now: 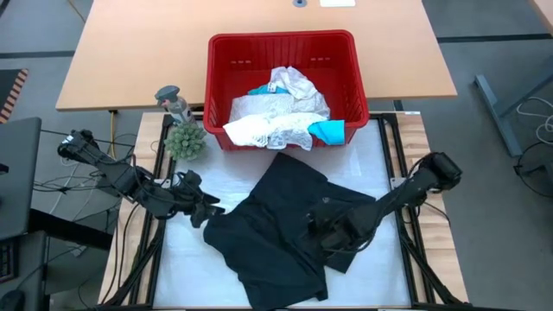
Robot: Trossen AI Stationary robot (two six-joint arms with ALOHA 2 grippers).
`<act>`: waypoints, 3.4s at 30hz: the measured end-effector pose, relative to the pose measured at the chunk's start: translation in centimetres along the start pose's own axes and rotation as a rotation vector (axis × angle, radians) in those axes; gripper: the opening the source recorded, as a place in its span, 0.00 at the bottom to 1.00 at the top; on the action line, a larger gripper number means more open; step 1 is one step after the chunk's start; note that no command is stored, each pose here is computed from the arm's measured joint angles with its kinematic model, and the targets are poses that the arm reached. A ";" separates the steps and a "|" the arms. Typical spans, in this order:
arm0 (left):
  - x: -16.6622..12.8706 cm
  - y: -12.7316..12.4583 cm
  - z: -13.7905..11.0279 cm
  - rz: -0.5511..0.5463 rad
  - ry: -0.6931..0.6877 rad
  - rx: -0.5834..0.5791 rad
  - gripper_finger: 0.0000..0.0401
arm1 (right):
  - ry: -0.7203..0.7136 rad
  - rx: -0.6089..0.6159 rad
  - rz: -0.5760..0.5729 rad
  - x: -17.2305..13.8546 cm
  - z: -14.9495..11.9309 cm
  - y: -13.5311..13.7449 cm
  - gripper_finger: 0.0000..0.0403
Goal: Fold Laundry from Bin
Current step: Fold the black shorts
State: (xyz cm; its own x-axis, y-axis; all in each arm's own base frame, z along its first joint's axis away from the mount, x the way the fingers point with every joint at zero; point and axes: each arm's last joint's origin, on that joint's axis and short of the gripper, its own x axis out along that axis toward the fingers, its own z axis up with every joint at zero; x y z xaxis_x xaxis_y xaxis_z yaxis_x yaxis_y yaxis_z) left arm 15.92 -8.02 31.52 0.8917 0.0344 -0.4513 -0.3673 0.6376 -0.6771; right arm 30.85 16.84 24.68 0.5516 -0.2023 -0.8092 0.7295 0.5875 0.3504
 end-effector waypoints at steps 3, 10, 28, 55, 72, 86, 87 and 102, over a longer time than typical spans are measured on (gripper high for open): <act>0.0 0.1 0.0 0.008 0.000 0.004 0.68 | 0.026 -0.015 0.049 2.6 -1.5 1.2 0.04; 0.0 0.2 -0.1 0.015 0.017 0.009 0.68 | 0.147 0.056 0.070 7.0 -6.3 2.3 0.05; 2.4 0.2 -1.2 0.123 0.004 0.073 0.68 | 0.230 0.211 -0.615 0.2 -11.9 -4.4 0.06; 3.3 -0.4 0.2 0.069 -0.076 0.112 0.68 | -0.009 0.042 -0.155 5.1 6.7 -1.4 0.05; 3.3 -0.1 0.0 0.104 -0.070 0.091 0.68 | 0.362 0.059 -0.444 8.3 0.2 -2.8 0.08; 3.3 -0.1 0.0 0.100 -0.054 0.135 0.68 | 0.123 0.036 -0.273 1.8 0.9 -1.6 0.18; 3.2 -0.1 0.0 0.093 -0.042 0.135 0.68 | 0.077 0.026 -0.208 1.8 1.6 -1.1 0.20; 2.8 0.2 -1.2 0.112 0.066 0.160 0.68 | -0.021 -0.048 -0.038 10.1 9.7 -1.1 0.29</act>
State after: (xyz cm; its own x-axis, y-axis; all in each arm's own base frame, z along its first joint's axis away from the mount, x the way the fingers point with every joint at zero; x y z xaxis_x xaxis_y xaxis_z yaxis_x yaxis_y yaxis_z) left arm 18.00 -8.72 29.38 0.8264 0.0651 -0.5593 -0.4120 0.7470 -0.5218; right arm 39.52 6.50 20.72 0.5323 -0.2412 -0.8115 0.7302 0.6158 0.2960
